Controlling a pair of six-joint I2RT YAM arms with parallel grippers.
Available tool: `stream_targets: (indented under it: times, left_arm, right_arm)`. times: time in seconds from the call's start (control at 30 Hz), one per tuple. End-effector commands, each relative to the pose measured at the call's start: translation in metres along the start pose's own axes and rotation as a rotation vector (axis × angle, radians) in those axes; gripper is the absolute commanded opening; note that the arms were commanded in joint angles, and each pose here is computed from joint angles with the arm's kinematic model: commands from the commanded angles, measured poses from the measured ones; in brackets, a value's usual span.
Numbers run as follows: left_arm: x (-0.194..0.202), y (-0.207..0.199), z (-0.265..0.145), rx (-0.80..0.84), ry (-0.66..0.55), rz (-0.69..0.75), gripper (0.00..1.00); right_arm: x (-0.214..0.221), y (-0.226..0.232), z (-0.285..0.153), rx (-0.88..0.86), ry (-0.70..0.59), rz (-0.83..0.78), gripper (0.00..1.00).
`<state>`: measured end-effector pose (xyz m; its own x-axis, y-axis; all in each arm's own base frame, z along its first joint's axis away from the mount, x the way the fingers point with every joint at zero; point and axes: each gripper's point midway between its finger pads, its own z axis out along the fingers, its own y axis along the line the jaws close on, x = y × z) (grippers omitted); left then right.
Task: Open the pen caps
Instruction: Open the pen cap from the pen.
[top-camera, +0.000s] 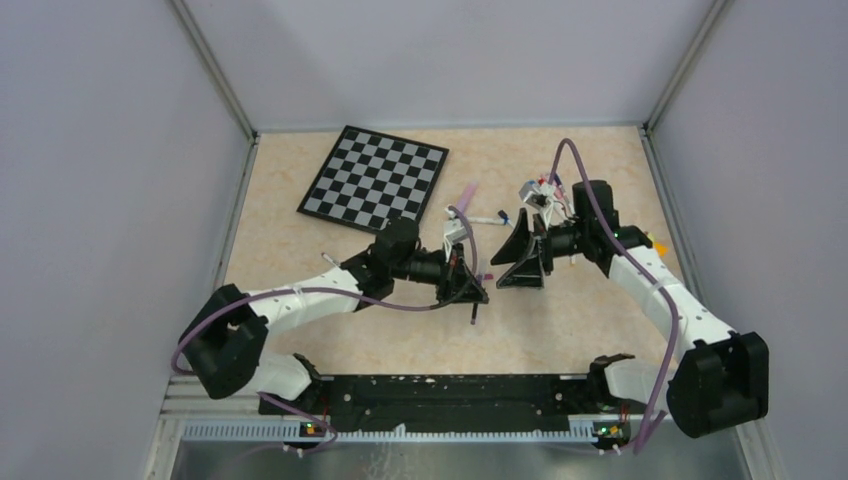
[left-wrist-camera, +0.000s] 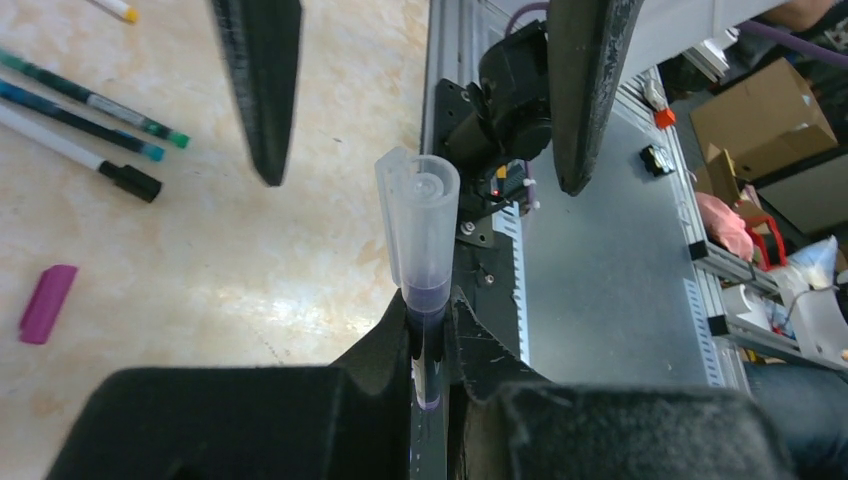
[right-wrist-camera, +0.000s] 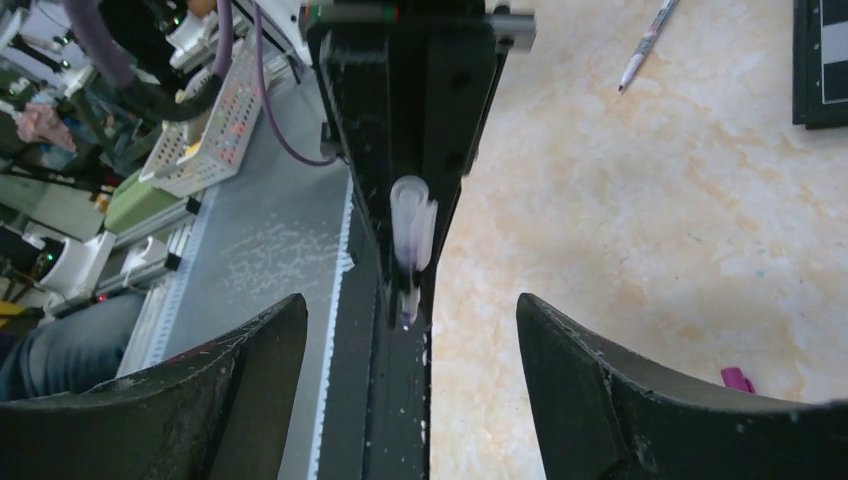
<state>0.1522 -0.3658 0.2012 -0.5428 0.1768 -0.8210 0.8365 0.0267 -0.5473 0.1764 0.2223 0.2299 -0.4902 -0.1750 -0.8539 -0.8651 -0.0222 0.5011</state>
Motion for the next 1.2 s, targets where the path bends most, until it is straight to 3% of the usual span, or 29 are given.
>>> stream_targets:
  times: [0.0,0.2,0.47,0.87,1.07,1.17]
  left_arm:
    - [-0.011,-0.025,0.013,0.12,0.011,0.07,0.05]
    - [-0.004,-0.032,0.023,0.177,0.043,0.053,0.06]
    - [-0.001,-0.035,0.025,0.198,0.05,0.04,0.06]
    - [0.001,-0.035,0.028,0.205,0.046,0.022,0.09]
    - [-0.002,-0.035,0.028,0.201,0.032,0.02,0.09]
    - [-0.002,-0.035,0.028,0.2,0.029,0.016,0.09]
  right_arm:
    - [-0.015,0.003,0.0,-0.051,-0.041,-0.008,0.74]
    - [-0.011,0.005,0.002,-0.089,-0.041,-0.002,0.72]
    - [-0.008,0.02,0.005,-0.187,-0.04,-0.002,0.5]
    - [-0.003,0.025,0.011,-0.219,-0.021,0.012,0.38]
    - [0.0,0.027,0.013,-0.237,-0.015,0.014,0.22]
    - [0.0,0.03,0.012,-0.256,-0.01,0.017,0.05]
